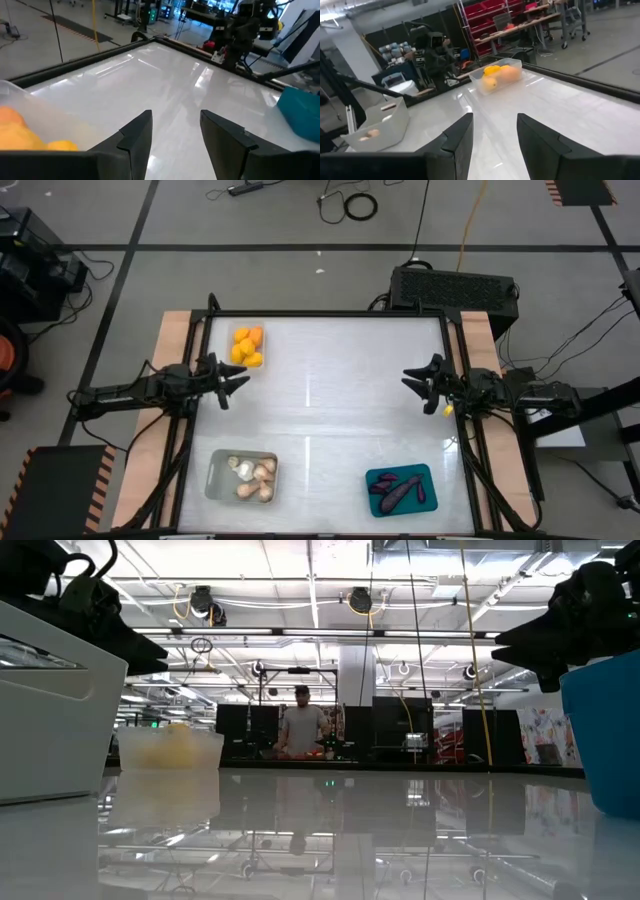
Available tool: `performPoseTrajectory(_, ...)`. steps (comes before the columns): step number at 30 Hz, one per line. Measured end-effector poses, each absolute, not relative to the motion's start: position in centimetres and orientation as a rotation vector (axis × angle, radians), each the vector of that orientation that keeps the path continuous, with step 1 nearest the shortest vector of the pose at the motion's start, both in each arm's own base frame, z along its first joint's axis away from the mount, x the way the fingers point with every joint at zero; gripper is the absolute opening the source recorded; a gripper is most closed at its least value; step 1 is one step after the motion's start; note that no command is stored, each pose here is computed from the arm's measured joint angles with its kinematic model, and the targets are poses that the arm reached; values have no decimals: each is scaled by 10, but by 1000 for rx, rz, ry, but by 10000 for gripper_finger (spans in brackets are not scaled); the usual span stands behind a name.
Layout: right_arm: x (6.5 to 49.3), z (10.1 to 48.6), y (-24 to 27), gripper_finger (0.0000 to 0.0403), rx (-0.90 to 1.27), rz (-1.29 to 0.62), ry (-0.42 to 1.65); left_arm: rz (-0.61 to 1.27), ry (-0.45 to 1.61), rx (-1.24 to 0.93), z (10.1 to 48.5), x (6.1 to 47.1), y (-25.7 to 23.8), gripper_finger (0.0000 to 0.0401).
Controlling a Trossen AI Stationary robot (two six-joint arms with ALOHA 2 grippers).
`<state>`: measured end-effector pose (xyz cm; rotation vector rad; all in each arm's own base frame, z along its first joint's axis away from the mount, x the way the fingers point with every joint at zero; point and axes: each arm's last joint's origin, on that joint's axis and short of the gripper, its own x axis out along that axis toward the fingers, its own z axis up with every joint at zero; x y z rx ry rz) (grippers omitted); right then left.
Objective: Sort produce into baskets
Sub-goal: Return to Home Position
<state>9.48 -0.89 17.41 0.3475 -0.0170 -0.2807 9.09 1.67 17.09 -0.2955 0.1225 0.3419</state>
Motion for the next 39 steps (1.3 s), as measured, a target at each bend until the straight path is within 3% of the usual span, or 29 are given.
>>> performPoseTrajectory(8, 97, 172, -9, 144, 335, -277, 11, 529, 166, -174, 167, 88, 22, 173)
performPoseTrajectory(39, 97, 172, -9, 144, 345, -278, 10, 535, 174, -190, 166, 89, 22, 173)
